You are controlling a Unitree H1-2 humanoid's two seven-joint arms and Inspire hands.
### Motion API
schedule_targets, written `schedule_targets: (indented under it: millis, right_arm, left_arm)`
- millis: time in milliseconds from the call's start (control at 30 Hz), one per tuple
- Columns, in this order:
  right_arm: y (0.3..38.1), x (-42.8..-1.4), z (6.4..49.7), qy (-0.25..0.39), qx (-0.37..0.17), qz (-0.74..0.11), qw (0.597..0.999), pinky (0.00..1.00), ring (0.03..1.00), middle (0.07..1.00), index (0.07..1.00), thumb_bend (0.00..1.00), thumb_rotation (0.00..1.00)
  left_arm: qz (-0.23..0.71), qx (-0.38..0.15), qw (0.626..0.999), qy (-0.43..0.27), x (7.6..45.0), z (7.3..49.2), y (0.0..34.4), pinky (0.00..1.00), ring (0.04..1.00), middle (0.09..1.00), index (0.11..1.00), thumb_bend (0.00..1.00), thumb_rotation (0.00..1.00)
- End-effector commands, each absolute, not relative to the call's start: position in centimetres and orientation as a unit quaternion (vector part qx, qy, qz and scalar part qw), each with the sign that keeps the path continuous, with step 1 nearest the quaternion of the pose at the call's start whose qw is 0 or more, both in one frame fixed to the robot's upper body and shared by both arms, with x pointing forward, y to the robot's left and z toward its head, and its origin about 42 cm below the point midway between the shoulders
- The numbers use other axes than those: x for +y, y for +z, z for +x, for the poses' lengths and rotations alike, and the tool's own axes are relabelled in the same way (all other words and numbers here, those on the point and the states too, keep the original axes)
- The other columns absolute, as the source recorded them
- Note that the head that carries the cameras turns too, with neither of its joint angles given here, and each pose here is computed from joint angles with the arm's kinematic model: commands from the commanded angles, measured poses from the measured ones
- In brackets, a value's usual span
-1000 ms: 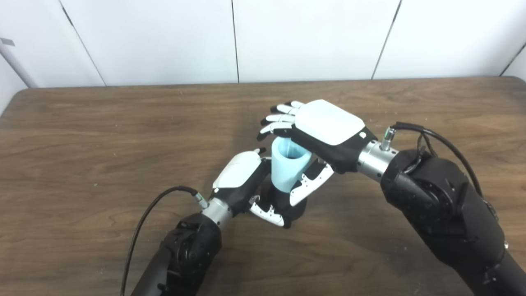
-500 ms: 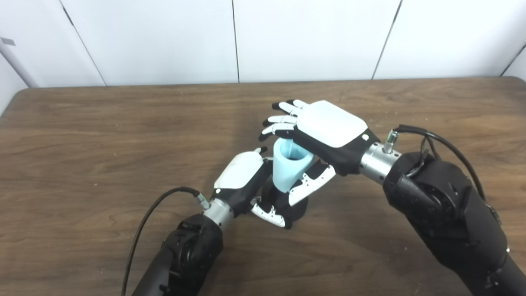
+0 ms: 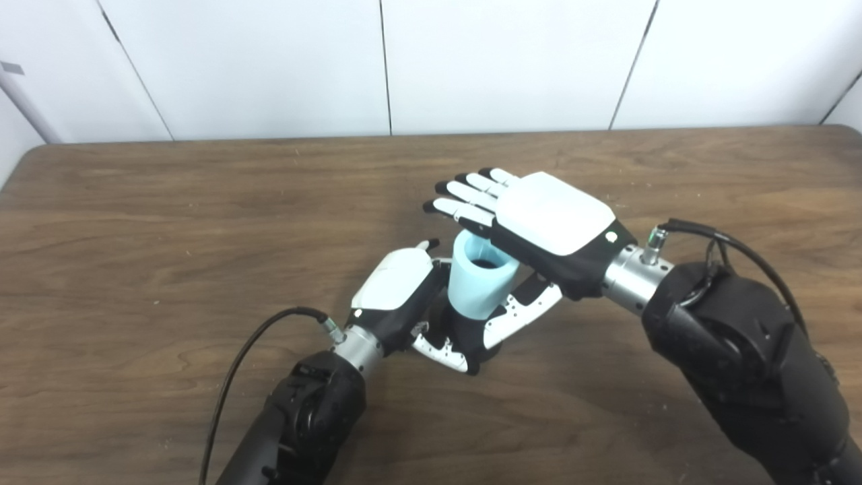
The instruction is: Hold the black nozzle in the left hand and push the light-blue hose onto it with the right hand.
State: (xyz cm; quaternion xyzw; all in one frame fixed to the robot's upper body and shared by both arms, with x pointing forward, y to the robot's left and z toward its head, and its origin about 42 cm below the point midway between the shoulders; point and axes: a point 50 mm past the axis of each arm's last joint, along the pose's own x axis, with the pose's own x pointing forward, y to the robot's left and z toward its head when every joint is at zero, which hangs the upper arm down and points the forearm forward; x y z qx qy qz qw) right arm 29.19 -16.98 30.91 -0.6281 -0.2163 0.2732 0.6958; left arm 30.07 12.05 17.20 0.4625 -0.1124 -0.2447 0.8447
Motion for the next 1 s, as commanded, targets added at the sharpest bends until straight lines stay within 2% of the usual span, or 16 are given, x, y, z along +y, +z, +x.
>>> schedule_targets:
  millis: [0, 167, 300, 600, 767, 967]
  right_arm:
    - [32.7, -17.3, 29.1, 0.253, -0.245, -0.631, 0.691, 1.00, 1.000, 1.000, 0.945, 0.74, 0.81]
    - [33.7, -17.4, 29.0, 0.232, -0.261, -0.621, 0.702, 1.00, 1.000, 0.996, 0.932, 0.73, 0.80]
    - [35.1, -17.8, 28.7, 0.194, -0.294, -0.602, 0.717, 1.00, 1.000, 0.988, 0.931, 0.73, 0.82]
    - [37.1, -18.1, 27.9, 0.179, -0.338, -0.599, 0.704, 1.00, 1.000, 0.974, 0.924, 0.71, 0.83]
    - [36.6, -18.1, 26.6, 0.196, -0.352, -0.599, 0.692, 1.00, 0.994, 0.984, 0.925, 0.72, 0.84]
    - [36.0, -18.6, 25.1, 0.250, -0.312, -0.612, 0.683, 1.00, 1.000, 0.988, 0.936, 0.71, 0.83]
  left_arm:
    - [0.473, -0.095, 0.843, -0.236, 12.7, 30.5, 17.0, 1.00, 0.752, 0.504, 0.466, 0.52, 0.00]
    - [0.473, -0.094, 0.844, -0.237, 12.7, 30.4, 17.0, 1.00, 0.762, 0.486, 0.486, 0.52, 0.00]
    - [0.469, -0.090, 0.846, -0.240, 12.6, 30.5, 16.9, 1.00, 0.760, 0.476, 0.498, 0.52, 0.00]
    - [0.465, -0.085, 0.847, -0.244, 12.5, 30.5, 16.7, 1.00, 0.737, 0.499, 0.472, 0.52, 0.00]
    - [0.468, -0.086, 0.845, -0.245, 12.5, 30.5, 17.0, 1.00, 0.729, 0.484, 0.489, 0.52, 0.00]
    - [0.473, -0.085, 0.843, -0.242, 12.5, 30.8, 17.2, 1.00, 0.741, 0.505, 0.466, 0.52, 0.00]
